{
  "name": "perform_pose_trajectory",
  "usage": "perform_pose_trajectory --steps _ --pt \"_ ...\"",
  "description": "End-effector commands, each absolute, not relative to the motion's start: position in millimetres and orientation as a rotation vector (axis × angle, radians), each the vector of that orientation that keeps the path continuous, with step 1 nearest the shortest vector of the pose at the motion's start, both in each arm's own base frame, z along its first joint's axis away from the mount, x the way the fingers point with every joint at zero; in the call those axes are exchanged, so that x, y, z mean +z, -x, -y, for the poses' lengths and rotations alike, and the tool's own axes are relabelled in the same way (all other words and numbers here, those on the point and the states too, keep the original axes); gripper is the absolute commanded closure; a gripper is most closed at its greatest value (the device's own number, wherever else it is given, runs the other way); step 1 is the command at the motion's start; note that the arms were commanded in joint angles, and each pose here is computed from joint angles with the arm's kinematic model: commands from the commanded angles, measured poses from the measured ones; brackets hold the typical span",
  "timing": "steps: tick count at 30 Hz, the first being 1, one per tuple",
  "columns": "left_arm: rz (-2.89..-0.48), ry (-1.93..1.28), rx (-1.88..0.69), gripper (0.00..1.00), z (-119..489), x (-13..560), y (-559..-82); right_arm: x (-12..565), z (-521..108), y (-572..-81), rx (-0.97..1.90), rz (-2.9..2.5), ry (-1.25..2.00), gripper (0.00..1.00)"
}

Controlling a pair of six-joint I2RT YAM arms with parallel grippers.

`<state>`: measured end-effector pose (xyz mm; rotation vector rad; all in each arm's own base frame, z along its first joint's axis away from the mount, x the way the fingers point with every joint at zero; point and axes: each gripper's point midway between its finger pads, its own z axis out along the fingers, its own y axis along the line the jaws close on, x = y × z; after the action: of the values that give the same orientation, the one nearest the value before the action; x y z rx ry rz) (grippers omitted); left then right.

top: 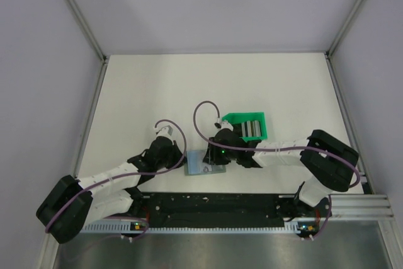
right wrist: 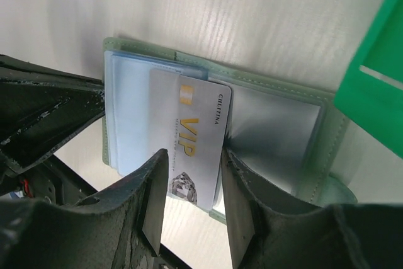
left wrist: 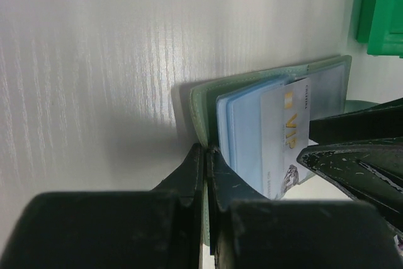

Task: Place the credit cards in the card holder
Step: Insert the credit card into the card holder.

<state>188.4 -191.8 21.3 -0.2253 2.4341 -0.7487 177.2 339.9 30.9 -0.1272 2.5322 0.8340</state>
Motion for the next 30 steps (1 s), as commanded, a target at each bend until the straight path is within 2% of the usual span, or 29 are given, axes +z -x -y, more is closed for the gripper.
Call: perform_pose_trajectory --steps 1,17,30 --pt "-2.451 0.193 -0.709 1.0 189 18 -189 40 -359 -179 0.857 -2.504 0.269 0.62" --pt "-2.449 0.204 -0.715 1.0 189 18 -189 58 -385 -168 1.038 -2.481 0.305 0.63" --pt "-2.445 0.194 -0.714 1.0 190 20 -190 57 -389 -177 0.994 -2.435 0.372 0.64"
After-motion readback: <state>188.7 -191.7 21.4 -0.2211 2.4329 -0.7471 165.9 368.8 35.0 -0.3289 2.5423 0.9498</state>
